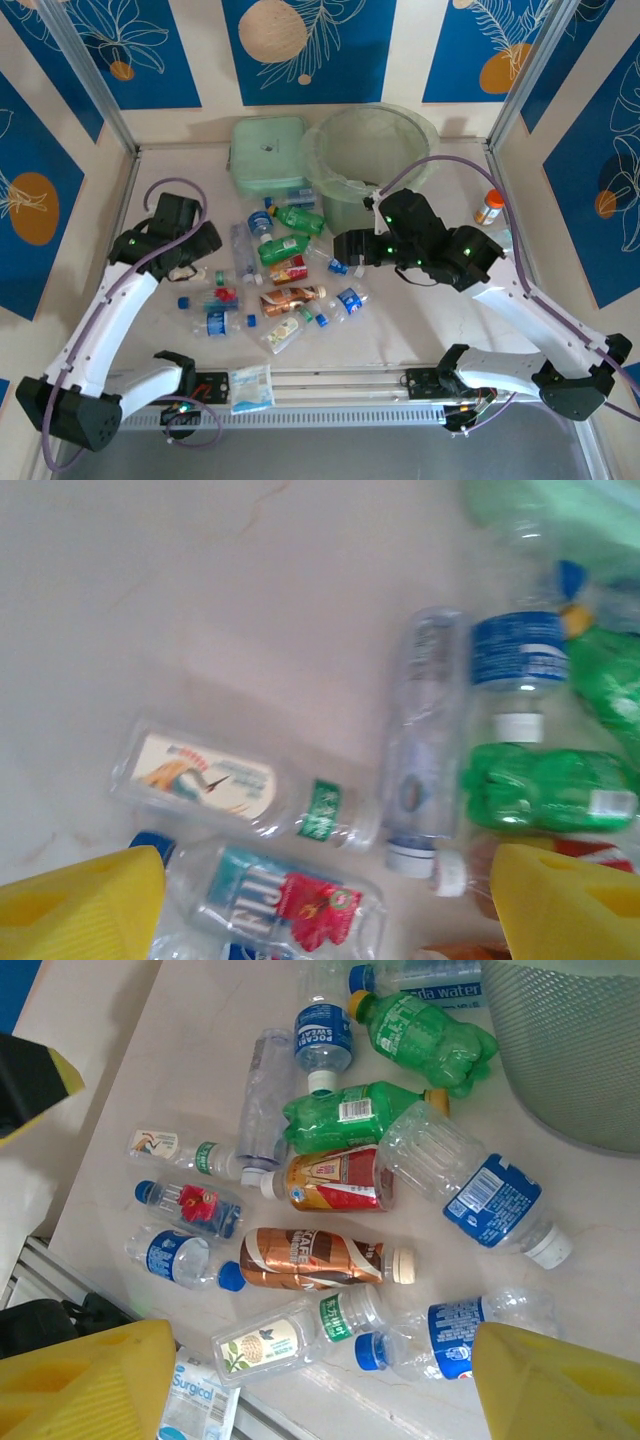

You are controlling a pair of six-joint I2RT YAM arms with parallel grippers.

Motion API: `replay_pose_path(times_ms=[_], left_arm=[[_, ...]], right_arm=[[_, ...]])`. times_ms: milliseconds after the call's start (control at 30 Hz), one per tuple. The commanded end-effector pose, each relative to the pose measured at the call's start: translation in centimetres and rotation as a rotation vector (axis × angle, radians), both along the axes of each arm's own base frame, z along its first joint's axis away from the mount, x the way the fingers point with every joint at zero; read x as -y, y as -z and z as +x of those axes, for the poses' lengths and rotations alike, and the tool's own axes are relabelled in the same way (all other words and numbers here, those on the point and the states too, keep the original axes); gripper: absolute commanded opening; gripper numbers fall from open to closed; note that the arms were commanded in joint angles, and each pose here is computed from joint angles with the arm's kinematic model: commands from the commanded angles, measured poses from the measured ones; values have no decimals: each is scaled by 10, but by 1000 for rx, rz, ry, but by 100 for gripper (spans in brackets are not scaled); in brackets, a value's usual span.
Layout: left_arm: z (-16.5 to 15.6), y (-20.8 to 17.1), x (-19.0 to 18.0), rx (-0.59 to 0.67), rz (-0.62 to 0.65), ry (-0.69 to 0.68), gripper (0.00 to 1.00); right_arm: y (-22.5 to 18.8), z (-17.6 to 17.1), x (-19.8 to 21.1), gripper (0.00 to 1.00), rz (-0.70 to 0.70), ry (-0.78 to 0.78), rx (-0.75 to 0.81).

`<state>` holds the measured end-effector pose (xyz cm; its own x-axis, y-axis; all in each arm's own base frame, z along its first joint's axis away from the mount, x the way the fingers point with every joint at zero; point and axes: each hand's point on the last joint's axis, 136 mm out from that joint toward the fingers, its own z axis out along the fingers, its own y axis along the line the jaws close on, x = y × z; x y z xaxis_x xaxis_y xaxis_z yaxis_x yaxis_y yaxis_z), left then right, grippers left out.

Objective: Put the plastic bottles in the bin

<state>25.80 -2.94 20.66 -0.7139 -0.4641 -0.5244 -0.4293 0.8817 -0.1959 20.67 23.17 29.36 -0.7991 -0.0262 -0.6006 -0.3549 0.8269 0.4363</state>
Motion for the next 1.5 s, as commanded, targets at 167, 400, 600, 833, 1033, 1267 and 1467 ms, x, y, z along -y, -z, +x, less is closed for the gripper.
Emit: replay_pose_path(times_ms=[167,400,600,833,1033,1267,1467], left_arm=[[-8,61,-20,-112,-100,-184,84],[-11,98,-29,-200,-139,-267,86],[0,111,-38,-203,-147,-316,88],[15,132,-38,-222,-157,-349,88],[26,146,-39,-238,-169,-366,86],[34,159,-37,-264,-172,-376,85],[30,169,-34,-298,-193,-383,87]], right_arm=[[24,-5,-10,79,12,5,-63],[41,-10,-20,79,9,2,-104],[45,-12,-24,79,5,-5,-111],[45,-12,-25,79,8,-5,-110],[46,-12,-25,79,2,-1,-114],[49,-13,-24,79,-2,3,-121],[51,-12,-25,79,-3,6,-124]])
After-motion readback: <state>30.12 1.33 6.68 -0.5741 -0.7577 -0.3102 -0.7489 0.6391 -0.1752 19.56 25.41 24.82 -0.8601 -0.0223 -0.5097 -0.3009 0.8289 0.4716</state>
